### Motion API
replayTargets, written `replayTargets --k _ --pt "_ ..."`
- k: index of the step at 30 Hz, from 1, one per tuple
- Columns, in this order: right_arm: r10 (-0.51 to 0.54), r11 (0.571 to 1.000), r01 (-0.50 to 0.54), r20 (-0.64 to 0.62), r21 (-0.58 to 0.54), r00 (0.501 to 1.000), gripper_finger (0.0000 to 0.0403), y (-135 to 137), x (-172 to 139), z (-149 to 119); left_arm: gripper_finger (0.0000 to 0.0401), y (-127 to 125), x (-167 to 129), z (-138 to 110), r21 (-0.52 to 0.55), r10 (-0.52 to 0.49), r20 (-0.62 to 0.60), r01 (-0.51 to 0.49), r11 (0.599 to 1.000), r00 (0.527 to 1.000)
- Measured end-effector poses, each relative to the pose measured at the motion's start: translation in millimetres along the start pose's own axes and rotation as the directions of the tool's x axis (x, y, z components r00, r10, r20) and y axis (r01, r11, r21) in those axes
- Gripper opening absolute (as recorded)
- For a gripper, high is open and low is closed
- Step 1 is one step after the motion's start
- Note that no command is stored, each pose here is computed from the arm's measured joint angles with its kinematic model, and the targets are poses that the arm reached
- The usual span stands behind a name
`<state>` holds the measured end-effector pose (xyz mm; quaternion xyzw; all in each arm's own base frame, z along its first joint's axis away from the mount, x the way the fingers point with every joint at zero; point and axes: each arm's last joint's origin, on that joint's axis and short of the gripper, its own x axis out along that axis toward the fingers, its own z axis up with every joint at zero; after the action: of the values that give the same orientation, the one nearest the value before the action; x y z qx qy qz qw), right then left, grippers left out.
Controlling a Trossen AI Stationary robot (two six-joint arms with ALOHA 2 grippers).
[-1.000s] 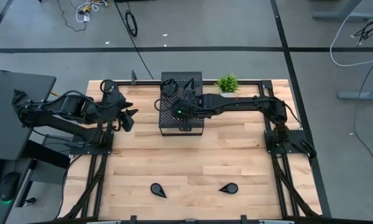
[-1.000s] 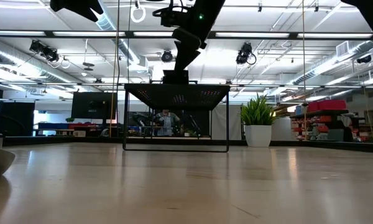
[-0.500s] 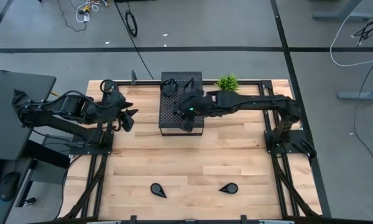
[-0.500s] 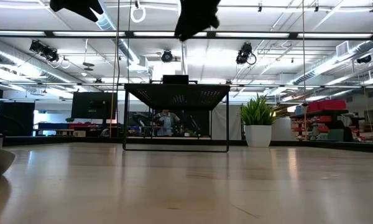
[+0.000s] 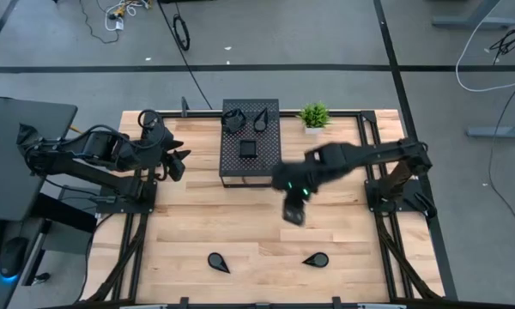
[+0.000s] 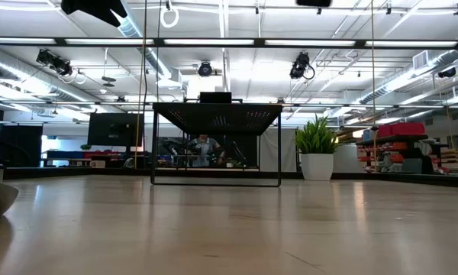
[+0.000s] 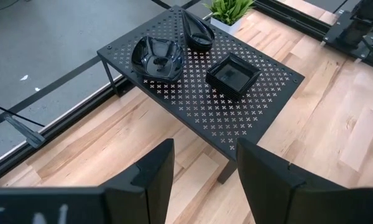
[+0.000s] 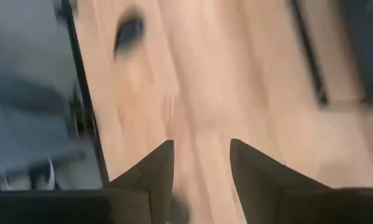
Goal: Pick & Place Mini shaped plates
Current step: Stack the drop shaped plate on top of the drop shaped plates on the shelf
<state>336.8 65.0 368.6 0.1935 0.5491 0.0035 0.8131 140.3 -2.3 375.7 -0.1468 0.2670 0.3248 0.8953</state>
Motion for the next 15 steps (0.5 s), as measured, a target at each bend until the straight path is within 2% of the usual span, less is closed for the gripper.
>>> replayTargets --k 4,9,15 --pt "-0.032 0.997 0.020 -0.172 -0.071 0.985 0.0158 19.4 24.8 -33.0 0.0177 0.0 0.0 0.0 0.000 0.000 0.000 0.000 1.000 1.000" --pt "0.043 0.990 -0.088 -0.363 -0.109 0.931 0.0158 24.8 67.7 -73.9 0.0177 0.0 0.0 0.0 0.004 0.000 0.000 0.000 1.000 1.000" --pt "0.059 0.964 -0.157 -0.405 -0.215 0.912 0.0158 16.0 123.7 -108.6 0.0177 -0.1 0.1 0.0 0.002 0.000 0.000 0.000 1.000 1.000"
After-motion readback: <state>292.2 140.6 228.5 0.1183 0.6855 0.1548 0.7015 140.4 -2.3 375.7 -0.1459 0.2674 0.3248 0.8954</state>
